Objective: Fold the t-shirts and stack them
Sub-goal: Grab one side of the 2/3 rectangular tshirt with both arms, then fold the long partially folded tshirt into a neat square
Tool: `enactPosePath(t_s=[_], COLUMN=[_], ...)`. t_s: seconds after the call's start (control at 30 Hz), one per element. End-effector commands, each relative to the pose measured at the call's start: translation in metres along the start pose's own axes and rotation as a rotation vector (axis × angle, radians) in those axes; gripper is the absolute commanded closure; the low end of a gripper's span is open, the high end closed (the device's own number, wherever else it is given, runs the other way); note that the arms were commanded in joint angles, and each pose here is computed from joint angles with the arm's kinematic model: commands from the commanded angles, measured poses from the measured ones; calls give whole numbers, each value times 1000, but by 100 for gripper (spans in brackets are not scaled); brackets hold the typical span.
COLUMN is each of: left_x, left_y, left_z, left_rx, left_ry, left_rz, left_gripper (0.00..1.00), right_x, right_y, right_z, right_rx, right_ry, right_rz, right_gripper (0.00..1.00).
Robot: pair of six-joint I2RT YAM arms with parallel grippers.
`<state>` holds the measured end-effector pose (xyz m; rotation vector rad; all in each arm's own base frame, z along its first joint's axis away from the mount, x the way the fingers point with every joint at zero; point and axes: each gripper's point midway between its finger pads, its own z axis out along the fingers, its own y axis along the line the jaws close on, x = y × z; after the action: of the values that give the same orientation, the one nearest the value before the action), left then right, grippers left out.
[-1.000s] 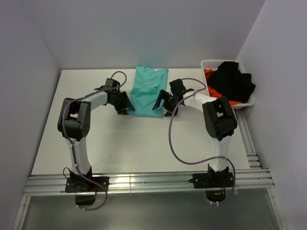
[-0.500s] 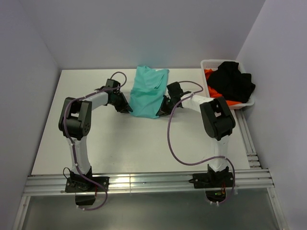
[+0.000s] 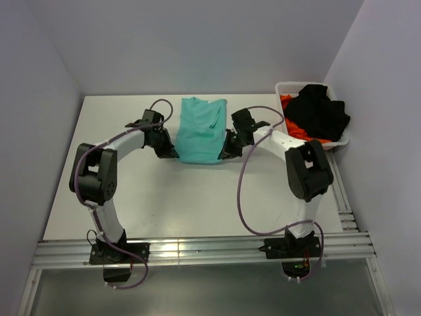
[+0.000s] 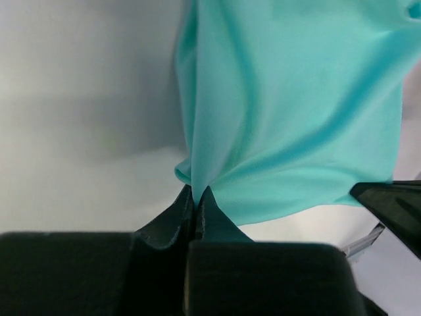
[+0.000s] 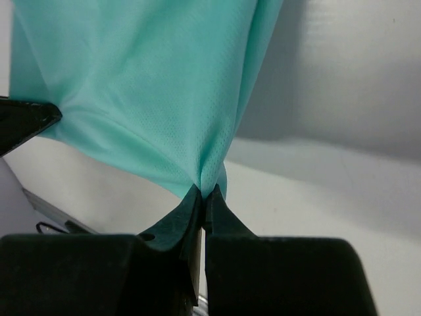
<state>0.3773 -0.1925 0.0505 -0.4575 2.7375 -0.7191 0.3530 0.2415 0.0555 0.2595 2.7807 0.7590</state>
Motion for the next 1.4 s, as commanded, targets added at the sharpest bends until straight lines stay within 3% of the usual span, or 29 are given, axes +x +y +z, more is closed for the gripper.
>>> enactPosePath(t_s=[0.0,0.3,0.57,0.7,0.9,1.37], left_x=[-2,16,-1,2,3,-28], left_y=[-5,-25,-51,-56,-58,-80], left_z=[-40,-95,-142,-149,-151,-123], left_rx=[-24,-25,-24,-37,-28,13], left_ry=[-72,-100,-156,-124,-117,-67], left_rz=[49,36,10,-5,-16,-46], left_gripper=[100,100,100,100,100,100], right_x=[4,33,53,69,71,29], right_y=[4,-1,-1,-3,-3,17], right_z=[-54,-107,-126,-131,-137,-116], right_rx=[28,64,58,61,73,96], right_ry=[-49,-31,26,102,106,150], right_rz=[-61,-81,-73,-60,-53,-66], right_gripper=[100,100,100,100,100,100])
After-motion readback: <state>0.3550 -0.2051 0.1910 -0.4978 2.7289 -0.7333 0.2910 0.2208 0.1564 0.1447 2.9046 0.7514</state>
